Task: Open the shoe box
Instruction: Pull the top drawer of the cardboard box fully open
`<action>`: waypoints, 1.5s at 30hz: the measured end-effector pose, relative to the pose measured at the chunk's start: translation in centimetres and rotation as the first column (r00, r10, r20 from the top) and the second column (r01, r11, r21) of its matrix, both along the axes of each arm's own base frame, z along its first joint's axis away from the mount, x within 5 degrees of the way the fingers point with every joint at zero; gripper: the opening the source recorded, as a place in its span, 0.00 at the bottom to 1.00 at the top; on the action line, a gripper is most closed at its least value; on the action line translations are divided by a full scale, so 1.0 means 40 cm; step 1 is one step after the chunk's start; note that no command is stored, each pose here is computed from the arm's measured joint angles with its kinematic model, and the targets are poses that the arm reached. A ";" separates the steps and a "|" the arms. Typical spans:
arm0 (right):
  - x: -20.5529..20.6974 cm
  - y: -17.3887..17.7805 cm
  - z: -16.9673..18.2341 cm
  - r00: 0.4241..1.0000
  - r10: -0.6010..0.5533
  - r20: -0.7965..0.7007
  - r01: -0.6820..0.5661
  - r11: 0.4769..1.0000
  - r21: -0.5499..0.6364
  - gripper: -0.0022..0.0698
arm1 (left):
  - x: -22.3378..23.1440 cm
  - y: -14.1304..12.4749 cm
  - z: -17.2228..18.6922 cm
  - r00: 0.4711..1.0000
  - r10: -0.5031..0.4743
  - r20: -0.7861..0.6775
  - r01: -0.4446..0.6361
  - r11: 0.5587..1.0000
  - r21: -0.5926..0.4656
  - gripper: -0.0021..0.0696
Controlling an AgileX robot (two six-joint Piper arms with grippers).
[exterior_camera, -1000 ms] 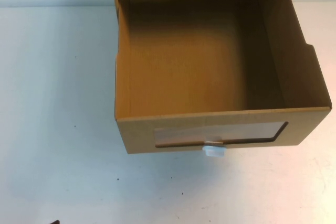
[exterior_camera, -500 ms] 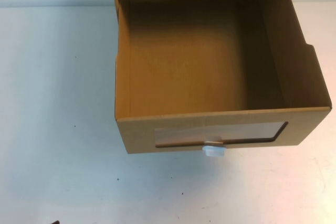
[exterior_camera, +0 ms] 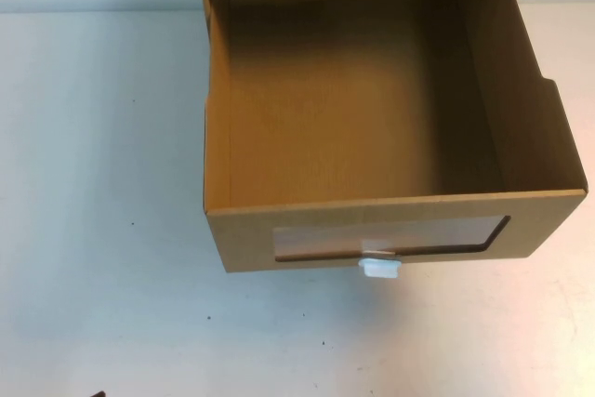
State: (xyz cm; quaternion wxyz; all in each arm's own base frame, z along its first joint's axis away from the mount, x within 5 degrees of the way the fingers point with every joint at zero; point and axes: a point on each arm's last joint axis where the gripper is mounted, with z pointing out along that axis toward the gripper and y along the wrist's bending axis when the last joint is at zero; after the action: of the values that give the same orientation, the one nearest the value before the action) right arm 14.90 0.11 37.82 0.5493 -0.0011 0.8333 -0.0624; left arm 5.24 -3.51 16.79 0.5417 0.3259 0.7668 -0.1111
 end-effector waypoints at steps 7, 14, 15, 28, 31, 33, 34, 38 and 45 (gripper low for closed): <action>-0.133 -0.033 -0.220 0.982 -0.044 0.184 0.037 0.998 0.040 0.01 | 0.000 0.000 0.000 1.000 0.000 0.000 0.000 1.000 0.000 0.02; -0.212 -0.024 -0.395 0.963 -0.047 0.264 0.019 0.994 0.110 0.01 | 0.000 0.000 0.000 1.000 0.000 0.000 0.000 1.000 0.000 0.02; -0.218 -0.023 -0.407 0.960 -0.046 0.277 0.014 0.993 0.114 0.01 | 0.000 0.000 0.000 1.000 0.000 0.000 0.000 1.000 0.000 0.02; -0.235 -0.004 -0.427 0.941 0.074 0.331 -0.123 0.984 0.131 0.01 | 0.013 0.040 0.006 0.963 0.267 0.033 -0.266 0.964 -0.025 0.02; -0.235 -0.004 -0.427 0.941 0.073 0.330 -0.124 0.983 0.136 0.01 | 0.011 0.064 0.015 0.910 0.406 0.081 -0.402 0.913 -0.061 0.02; -0.235 -0.003 -0.427 0.941 0.072 0.330 -0.124 0.983 0.137 0.01 | 0.006 0.076 0.021 0.870 0.480 0.117 -0.472 0.877 -0.088 0.02; -0.235 -0.003 -0.427 0.941 0.072 0.330 -0.124 0.983 0.137 0.01 | 0.005 0.082 0.022 0.849 0.515 0.123 -0.506 0.857 -0.093 0.02; -0.234 0.003 -0.435 0.941 0.096 0.325 -0.148 0.979 0.139 0.01 | 0.005 0.098 0.024 0.780 0.612 0.132 -0.604 0.791 -0.100 0.02; -0.233 0.011 -0.476 0.950 0.145 0.276 -0.181 0.977 0.112 0.01 | 0.003 0.114 0.025 0.705 0.696 0.137 -0.689 0.718 -0.099 0.02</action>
State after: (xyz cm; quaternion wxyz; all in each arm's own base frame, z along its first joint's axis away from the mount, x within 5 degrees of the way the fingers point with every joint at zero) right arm 5.59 0.55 18.76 0.6581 -0.0242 0.7514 0.0407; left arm 5.34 1.04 17.77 0.6114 0.0115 0.7832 0.1123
